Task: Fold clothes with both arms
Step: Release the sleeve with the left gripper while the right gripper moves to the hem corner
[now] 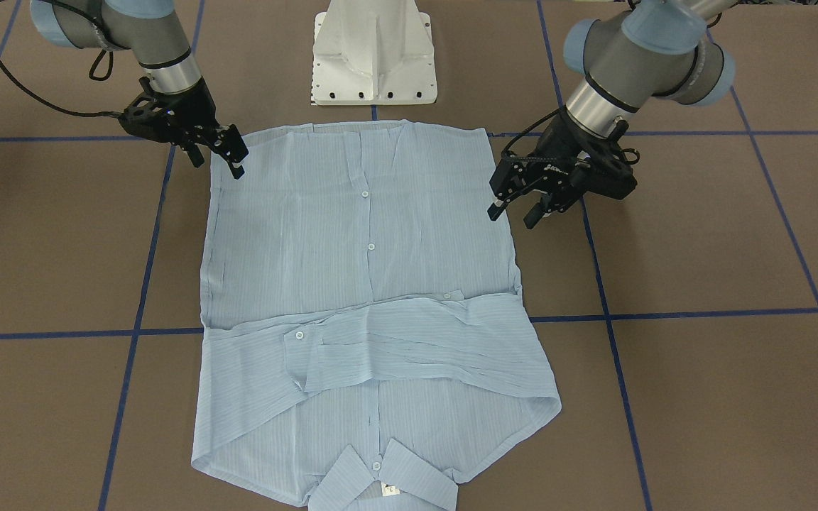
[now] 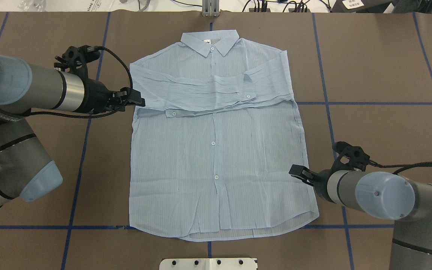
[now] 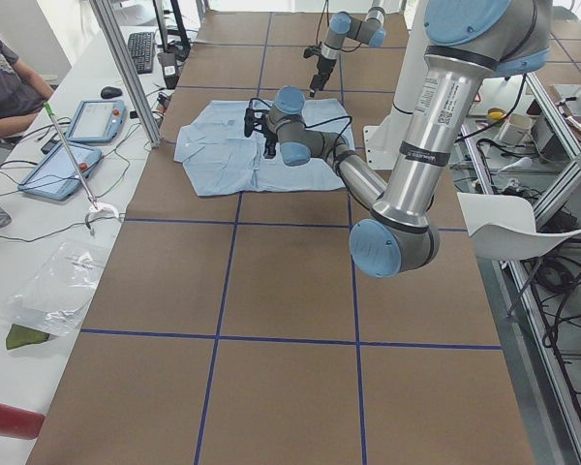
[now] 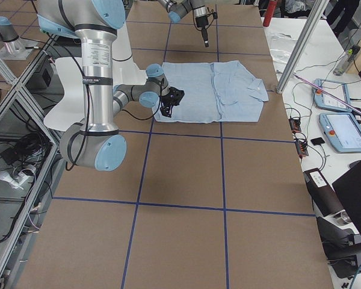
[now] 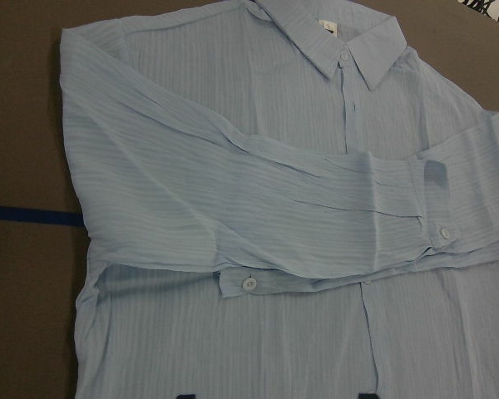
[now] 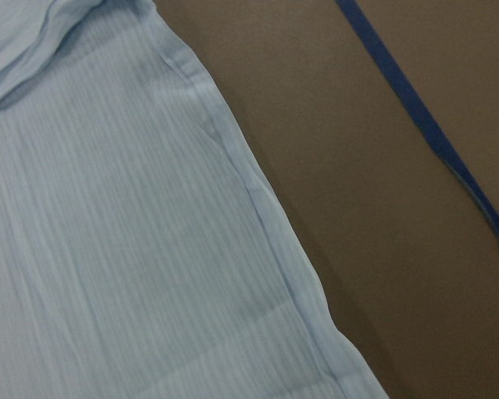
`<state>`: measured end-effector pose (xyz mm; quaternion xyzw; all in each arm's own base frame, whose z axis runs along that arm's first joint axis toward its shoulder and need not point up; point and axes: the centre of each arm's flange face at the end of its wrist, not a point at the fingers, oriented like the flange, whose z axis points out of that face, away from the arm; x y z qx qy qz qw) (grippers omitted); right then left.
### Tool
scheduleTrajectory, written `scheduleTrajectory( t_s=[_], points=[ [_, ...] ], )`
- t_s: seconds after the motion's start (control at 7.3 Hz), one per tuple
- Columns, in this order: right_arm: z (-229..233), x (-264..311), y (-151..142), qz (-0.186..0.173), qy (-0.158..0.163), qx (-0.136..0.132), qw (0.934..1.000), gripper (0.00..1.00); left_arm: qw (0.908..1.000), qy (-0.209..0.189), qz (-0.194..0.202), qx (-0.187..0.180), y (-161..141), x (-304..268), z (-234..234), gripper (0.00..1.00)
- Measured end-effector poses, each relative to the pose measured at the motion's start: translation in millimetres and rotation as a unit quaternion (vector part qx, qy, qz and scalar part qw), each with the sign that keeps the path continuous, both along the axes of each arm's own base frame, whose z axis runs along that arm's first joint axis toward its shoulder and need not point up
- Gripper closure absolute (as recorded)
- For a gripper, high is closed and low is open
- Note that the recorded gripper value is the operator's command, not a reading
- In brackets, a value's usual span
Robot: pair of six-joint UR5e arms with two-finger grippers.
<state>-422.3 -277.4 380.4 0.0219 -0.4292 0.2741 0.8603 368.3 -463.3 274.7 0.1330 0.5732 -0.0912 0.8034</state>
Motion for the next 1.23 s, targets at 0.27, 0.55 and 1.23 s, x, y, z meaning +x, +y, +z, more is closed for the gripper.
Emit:
scheduleTrajectory(
  t_s=[0.27,0.55,1.23],
  points=[
    [3.2,-5.7,17.1,-0.003,0.023,-0.019,0.9996,0.12,1.0,0.0,-0.006,0.001,-1.8,-3.1,-0.5,0.28],
    [4.8,-8.0,32.1,-0.014,0.043,-0.03,0.9985,0.15,0.9998,-0.003,-0.017,0.001,-3.1,-3.6,0.5,0.28],
    [21.6,-15.1,48.0,-0.035,0.063,-0.041,0.9966,0.27,0.9995,-0.006,-0.032,0.004,-4.7,-5.3,1.6,0.28]
  ],
)
